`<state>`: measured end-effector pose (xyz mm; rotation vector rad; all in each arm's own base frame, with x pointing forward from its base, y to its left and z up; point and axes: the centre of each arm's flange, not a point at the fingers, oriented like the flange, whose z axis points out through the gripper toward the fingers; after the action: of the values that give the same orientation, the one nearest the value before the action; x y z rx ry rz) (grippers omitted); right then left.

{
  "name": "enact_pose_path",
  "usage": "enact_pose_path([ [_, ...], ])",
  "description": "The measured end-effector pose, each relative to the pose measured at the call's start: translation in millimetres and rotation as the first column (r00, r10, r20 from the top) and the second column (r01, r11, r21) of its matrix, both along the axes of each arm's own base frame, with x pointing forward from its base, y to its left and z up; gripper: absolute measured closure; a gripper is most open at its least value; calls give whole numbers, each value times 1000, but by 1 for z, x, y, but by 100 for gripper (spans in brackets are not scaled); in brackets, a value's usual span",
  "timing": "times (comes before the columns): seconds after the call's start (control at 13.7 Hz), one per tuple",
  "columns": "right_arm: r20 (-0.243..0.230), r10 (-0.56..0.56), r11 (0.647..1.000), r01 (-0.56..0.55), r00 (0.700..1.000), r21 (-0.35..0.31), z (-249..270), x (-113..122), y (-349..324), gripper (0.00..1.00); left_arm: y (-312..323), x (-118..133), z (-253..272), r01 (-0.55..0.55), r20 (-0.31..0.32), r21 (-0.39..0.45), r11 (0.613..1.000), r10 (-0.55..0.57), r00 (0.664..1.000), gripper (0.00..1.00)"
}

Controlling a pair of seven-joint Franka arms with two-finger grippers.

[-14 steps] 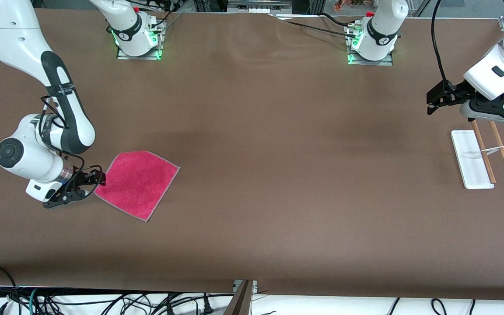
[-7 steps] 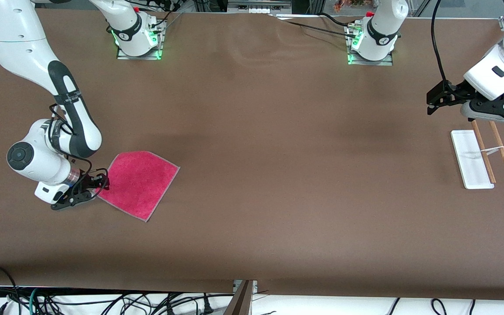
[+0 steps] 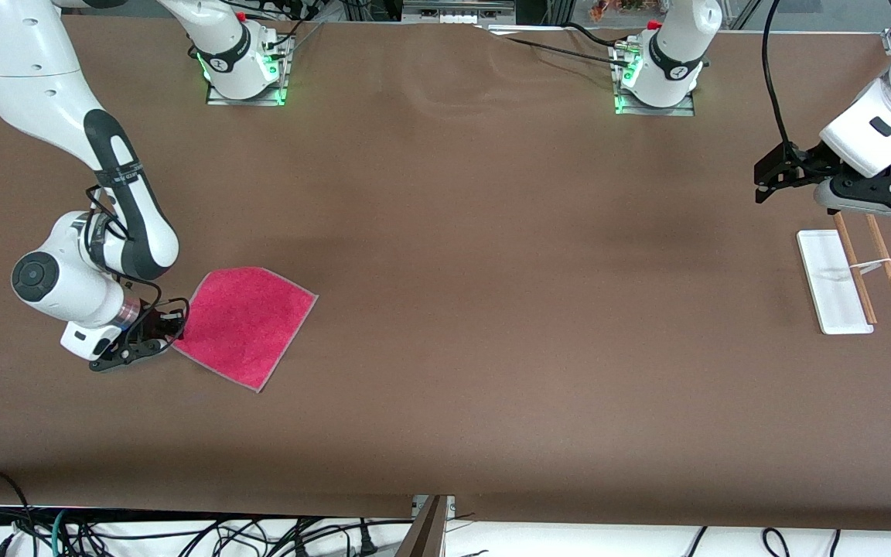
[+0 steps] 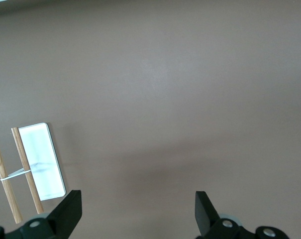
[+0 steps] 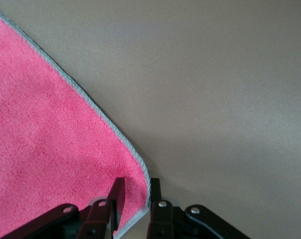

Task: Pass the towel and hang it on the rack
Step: 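Lift the pink towel with the right gripper toward the table's middle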

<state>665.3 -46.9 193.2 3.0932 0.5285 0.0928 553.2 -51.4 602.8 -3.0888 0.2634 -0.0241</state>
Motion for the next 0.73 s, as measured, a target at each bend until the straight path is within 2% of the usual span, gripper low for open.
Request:
enact_pose_path([
  [0.15,0,-1,1000,1,1000,1,0,0,0,99,0,0,0,0,0,0,1000,0,1000,0],
  [0.44,-8,2,1000,-2,1000,27,7,4,12,98,0,0,0,0,0,0,1000,0,1000,0],
  [0.73,-118,-32,996,42,993,82,72,20,40,98,0,0,0,-1,0,0,1000,1,1000,0],
])
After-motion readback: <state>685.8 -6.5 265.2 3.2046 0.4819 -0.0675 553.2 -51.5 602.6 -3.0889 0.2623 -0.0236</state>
